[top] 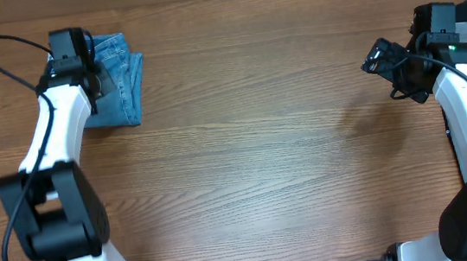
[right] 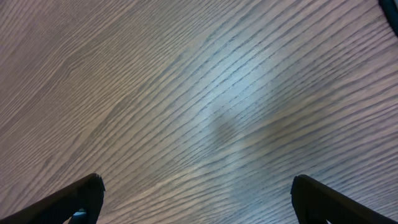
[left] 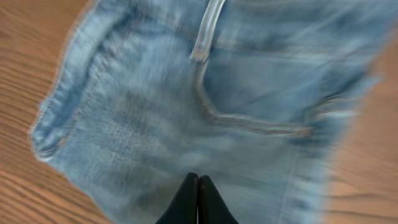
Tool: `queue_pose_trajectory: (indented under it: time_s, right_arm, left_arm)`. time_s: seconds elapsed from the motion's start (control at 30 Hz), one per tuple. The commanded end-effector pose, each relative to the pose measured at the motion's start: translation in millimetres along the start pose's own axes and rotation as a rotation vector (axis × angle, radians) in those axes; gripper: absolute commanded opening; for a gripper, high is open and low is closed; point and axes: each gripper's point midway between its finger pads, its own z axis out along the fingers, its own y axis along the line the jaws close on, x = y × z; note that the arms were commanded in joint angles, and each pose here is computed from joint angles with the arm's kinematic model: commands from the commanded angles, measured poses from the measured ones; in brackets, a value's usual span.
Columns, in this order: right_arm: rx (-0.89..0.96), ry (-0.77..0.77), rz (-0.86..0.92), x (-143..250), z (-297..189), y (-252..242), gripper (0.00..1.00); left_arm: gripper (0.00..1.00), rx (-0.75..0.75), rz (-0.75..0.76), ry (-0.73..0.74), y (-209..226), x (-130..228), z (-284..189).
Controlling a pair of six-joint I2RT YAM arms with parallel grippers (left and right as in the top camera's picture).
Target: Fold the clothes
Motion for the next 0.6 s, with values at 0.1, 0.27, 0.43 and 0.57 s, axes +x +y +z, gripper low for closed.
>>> queue_pose_trajectory:
  time_s: [0.1, 0.27, 0.43, 0.57]
  right_arm:
    - [0.002, -0.013, -0.006, -3.0, -2.0, 1.1, 1.0]
    - [0.002, -0.013, -0.007, -3.0, -2.0, 1.1, 1.0]
    - [0.002, -0.013, -0.007, -3.0, -2.0, 1.1, 1.0]
    - [0.002, -0.013, -0.006, -3.0, -2.0, 1.1, 1.0]
  left_arm:
    - [0.04, -0.058, 0.159, 0.108, 11.8, 32.8, 50.3]
    - [0.04, -0.068, 0.147, 0.115, 16.0, 38.0, 70.5]
    - [0.04, -0.081, 0.11, 0.105, 30.0, 38.1, 91.6]
    - [0.04, -0.096, 0.076, 0.11, 46.3, 43.9, 114.4]
